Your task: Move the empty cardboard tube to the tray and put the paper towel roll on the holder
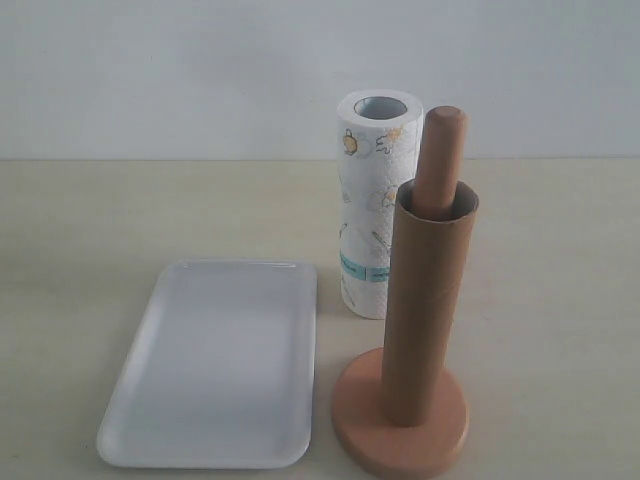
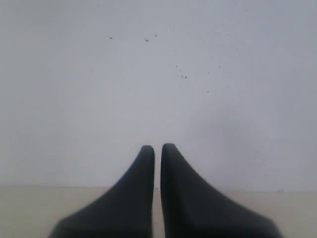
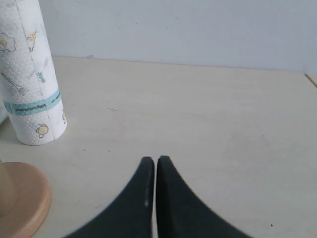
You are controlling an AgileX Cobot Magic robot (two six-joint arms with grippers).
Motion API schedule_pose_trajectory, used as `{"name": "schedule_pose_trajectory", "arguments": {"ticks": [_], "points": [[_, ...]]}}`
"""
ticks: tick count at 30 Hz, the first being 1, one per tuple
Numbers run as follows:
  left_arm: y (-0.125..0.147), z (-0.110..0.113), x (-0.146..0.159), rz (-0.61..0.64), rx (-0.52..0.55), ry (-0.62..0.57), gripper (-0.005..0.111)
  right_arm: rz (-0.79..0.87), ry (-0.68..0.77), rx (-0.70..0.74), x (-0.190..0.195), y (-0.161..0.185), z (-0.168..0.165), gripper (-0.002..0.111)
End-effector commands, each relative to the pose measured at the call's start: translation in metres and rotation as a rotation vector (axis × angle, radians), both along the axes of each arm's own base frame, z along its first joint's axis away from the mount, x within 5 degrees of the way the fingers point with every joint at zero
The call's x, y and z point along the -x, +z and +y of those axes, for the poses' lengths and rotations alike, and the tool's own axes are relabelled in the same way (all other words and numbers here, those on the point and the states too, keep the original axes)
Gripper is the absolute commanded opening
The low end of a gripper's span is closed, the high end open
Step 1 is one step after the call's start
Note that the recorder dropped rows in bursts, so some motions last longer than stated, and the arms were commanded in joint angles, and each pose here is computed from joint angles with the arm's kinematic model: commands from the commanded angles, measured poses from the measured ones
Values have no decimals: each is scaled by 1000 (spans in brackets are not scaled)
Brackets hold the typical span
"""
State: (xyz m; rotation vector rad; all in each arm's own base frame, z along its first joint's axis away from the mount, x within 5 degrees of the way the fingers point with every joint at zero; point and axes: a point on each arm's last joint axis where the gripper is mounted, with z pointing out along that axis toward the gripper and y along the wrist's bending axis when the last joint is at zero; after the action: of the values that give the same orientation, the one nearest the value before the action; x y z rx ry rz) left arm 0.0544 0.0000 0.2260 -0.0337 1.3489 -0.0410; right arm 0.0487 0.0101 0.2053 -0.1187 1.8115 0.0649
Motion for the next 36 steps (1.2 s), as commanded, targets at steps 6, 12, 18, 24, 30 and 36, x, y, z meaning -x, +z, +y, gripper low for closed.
{"name": "schedule_pose_trajectory", "arguments": {"ticks": [6, 12, 18, 24, 30, 36], "points": [[54, -3, -27, 47, 85, -53, 4, -6, -3, 2, 0, 0, 0, 1], [57, -43, -78, 255, -43, -390, 4, -5, -4, -2, 0, 0, 0, 1], [25, -111, -73, 206, -435, -1292, 4, -4, -5, -10, 0, 0, 0, 1], [-1, -121, -89, 338, -256, -1451, 4, -4, -5, -10, 0, 0, 0, 1], [-11, -122, -98, 405, -176, -1435, 4, -4, -5, -11, 0, 0, 0, 1], [-7, -122, -105, 373, -110, -1376, 4, -4, -5, -11, 0, 0, 0, 1]]}}
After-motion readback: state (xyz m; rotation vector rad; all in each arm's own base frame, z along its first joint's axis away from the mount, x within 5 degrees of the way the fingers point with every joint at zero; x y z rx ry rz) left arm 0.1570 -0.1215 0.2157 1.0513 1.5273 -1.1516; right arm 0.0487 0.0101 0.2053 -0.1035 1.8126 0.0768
